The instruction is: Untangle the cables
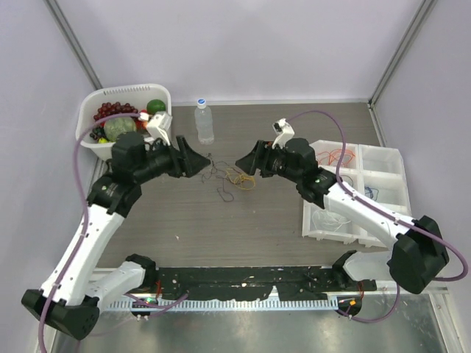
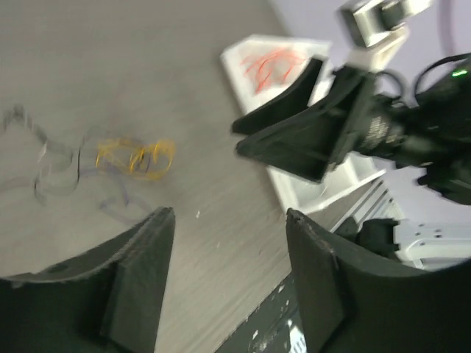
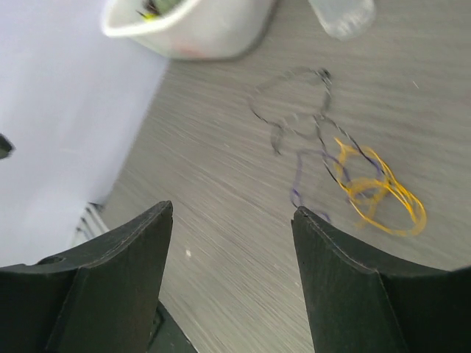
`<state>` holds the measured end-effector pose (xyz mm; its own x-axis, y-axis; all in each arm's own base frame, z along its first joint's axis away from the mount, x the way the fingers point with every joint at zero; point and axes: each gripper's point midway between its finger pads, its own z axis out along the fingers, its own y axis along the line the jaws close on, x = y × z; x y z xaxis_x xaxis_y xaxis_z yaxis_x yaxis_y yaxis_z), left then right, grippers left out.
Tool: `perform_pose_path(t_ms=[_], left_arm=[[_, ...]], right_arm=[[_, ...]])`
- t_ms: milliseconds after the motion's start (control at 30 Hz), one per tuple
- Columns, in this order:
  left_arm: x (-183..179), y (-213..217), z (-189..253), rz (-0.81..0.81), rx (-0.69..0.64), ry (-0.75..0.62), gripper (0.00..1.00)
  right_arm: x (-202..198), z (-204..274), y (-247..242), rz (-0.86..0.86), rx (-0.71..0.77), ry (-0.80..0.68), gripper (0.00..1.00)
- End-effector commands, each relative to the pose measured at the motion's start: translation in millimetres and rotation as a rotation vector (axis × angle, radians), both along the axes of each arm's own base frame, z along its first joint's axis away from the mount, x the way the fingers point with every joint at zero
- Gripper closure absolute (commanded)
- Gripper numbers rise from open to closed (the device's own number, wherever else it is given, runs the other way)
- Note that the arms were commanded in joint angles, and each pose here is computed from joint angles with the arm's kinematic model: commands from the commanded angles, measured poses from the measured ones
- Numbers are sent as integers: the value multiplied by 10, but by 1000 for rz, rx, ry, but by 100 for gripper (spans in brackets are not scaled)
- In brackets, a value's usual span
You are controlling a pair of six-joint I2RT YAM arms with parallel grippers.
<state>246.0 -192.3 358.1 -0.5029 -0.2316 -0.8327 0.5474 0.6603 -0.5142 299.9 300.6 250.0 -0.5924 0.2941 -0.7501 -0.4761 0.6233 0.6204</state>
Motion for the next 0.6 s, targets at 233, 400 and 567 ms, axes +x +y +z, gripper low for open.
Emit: perform_pose_path(t_ms=[233,400,567], left_arm=[[605,-183,-1332,105,5,298,28],[1094,-92,-1650,245,93,311,28],[1488,-40,-2082,311,241,377,26]], right_arm=[[426,-1373,-352,-123,-388,195,30],[496,-1611,-172,-88,-349,250,35],[556,-1694,-134,-104,-332,246,36]])
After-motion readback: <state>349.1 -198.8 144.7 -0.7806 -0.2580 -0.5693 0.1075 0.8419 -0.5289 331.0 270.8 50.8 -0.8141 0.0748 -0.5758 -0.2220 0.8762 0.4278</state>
